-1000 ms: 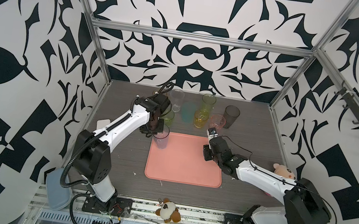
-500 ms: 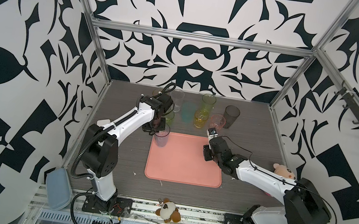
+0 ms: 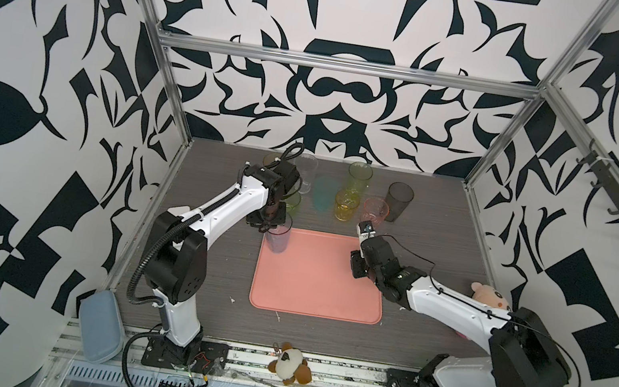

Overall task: Place the glasses into the tray
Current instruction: 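Lower the blue glass onto the tray corner and open the left gripper, then move the left gripper back to the yellow glass beside the clear one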

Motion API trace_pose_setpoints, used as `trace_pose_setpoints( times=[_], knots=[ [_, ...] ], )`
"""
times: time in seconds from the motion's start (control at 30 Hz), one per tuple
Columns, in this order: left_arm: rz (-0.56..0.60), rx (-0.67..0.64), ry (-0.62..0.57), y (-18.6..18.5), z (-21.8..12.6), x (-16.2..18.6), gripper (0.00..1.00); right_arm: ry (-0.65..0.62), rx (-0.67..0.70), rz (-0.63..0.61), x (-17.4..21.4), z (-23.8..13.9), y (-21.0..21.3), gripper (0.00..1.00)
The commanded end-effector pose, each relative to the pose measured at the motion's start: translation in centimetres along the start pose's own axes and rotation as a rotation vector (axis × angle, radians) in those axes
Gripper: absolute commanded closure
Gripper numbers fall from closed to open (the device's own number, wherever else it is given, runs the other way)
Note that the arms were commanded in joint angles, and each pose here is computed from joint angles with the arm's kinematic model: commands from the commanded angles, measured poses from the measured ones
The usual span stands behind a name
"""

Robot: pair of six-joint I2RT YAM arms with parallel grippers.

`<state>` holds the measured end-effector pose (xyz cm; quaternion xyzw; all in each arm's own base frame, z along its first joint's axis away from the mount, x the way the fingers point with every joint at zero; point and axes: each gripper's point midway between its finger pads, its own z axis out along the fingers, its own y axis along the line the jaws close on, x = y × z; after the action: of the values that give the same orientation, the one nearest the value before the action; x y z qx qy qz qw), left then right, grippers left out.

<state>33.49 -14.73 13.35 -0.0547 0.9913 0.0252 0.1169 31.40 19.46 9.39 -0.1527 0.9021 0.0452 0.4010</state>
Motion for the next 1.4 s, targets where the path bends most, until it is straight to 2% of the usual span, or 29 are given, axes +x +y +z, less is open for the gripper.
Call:
trace_pose_setpoints(
  times=[0.0, 0.13, 0.37, 0.57, 0.63, 0.97, 1.37],
  knots=[
    [-0.013, 0.011, -0.014, -0.1, -1.1, -0.3, 0.72, -0.051, 0.007, 0.005, -2.2, -0.4, 0.0, 0.52],
    [-0.014, 0.041, -0.034, -0.4, -2.1, -0.6, 0.60, -0.052, 0.004, 0.006, -2.2, -0.4, 0.1, 0.52],
    [-0.017, 0.075, -0.091, -0.3, -4.3, -1.2, 0.49, -0.052, 0.000, 0.007, -2.2, -0.5, 0.1, 0.52],
    [-0.012, 0.102, -0.146, 0.0, -6.5, -1.7, 0.43, -0.054, -0.002, 0.007, -2.2, -0.5, 0.1, 0.52],
    [-0.009, 0.105, -0.162, 0.2, -7.3, -1.8, 0.38, -0.057, -0.003, 0.008, -2.2, -0.5, 0.1, 0.52],
    [-0.017, 0.087, -0.284, 1.4, -10.4, -3.7, 0.35, -0.067, -0.009, 0.015, -2.4, -0.8, 0.2, 0.52],
    [-0.110, 0.122, -0.456, 2.3, -12.4, -8.9, 0.29, -0.069, -0.001, 0.015, -2.3, -0.8, 0.0, 0.52]
  ],
)
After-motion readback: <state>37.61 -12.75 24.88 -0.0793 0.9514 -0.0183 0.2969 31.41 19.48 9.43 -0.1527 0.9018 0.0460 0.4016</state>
